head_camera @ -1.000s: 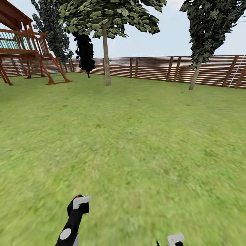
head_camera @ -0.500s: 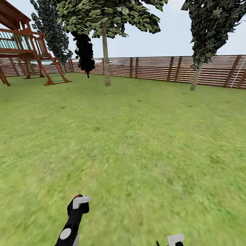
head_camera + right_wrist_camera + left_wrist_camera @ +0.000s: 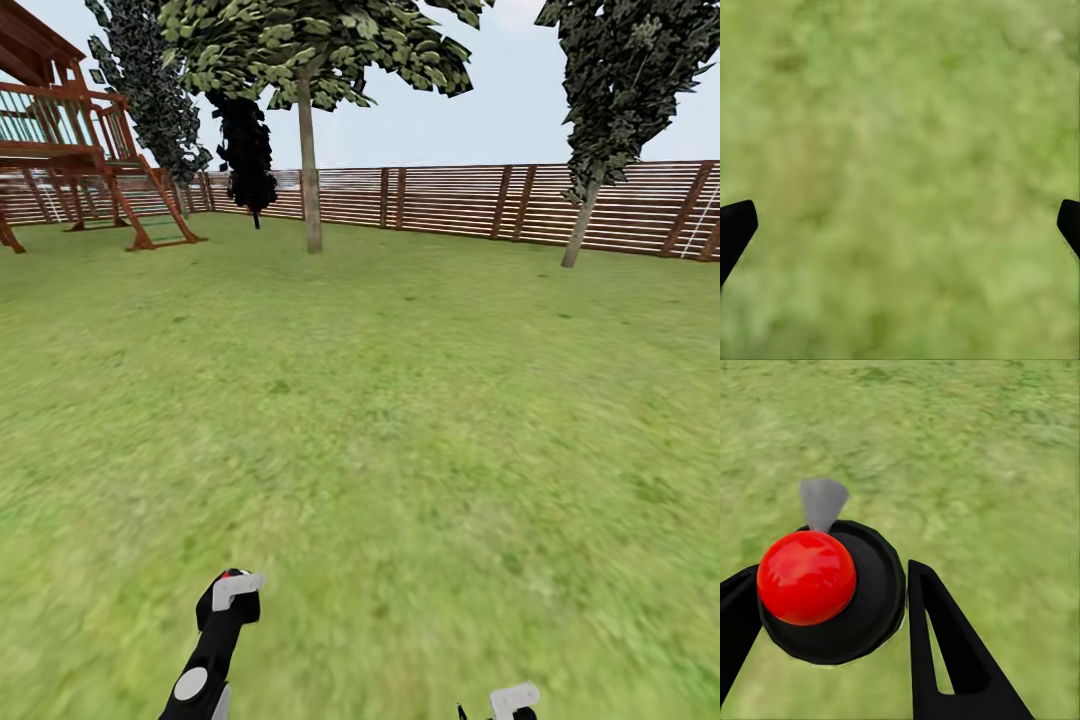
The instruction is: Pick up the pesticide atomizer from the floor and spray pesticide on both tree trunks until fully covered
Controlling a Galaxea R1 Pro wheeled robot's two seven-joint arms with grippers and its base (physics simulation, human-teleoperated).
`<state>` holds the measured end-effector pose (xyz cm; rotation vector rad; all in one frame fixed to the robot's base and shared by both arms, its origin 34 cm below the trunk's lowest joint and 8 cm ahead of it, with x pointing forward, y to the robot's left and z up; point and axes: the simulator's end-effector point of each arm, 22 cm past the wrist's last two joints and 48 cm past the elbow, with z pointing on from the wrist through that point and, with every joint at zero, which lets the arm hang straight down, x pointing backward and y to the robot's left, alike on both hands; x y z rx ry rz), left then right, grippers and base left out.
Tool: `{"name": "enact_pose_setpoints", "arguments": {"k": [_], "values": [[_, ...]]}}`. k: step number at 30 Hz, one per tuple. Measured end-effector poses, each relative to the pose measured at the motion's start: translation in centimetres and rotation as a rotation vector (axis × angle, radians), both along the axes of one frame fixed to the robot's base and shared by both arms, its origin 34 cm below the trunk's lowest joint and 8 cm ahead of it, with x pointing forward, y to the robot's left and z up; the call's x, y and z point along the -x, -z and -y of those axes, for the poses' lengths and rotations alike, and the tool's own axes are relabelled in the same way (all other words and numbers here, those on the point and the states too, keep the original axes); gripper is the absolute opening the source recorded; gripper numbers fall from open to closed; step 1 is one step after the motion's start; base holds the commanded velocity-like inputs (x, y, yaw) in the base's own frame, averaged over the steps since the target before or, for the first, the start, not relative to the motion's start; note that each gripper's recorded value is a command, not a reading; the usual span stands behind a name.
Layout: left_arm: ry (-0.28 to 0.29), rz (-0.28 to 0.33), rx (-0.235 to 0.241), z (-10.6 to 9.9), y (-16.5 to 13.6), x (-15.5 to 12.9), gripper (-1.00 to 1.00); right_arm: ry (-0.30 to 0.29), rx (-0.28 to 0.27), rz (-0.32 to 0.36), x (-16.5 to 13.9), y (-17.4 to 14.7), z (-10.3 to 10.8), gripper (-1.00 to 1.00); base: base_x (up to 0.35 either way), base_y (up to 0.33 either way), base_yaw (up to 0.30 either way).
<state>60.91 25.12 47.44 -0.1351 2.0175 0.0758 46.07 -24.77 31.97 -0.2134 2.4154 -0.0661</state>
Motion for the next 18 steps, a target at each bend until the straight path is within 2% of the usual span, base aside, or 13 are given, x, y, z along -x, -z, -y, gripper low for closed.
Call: {"name": "enact_pose_setpoints", "arguments": {"k": [18], "values": [[0.001, 0.002, -0.001, 0.0, -0.1, -0.06, -1.0, 0.0, -0.001, 0.0, 0.01, 0.0, -0.03, 1.0, 0.334, 0.132, 0.0]]}}
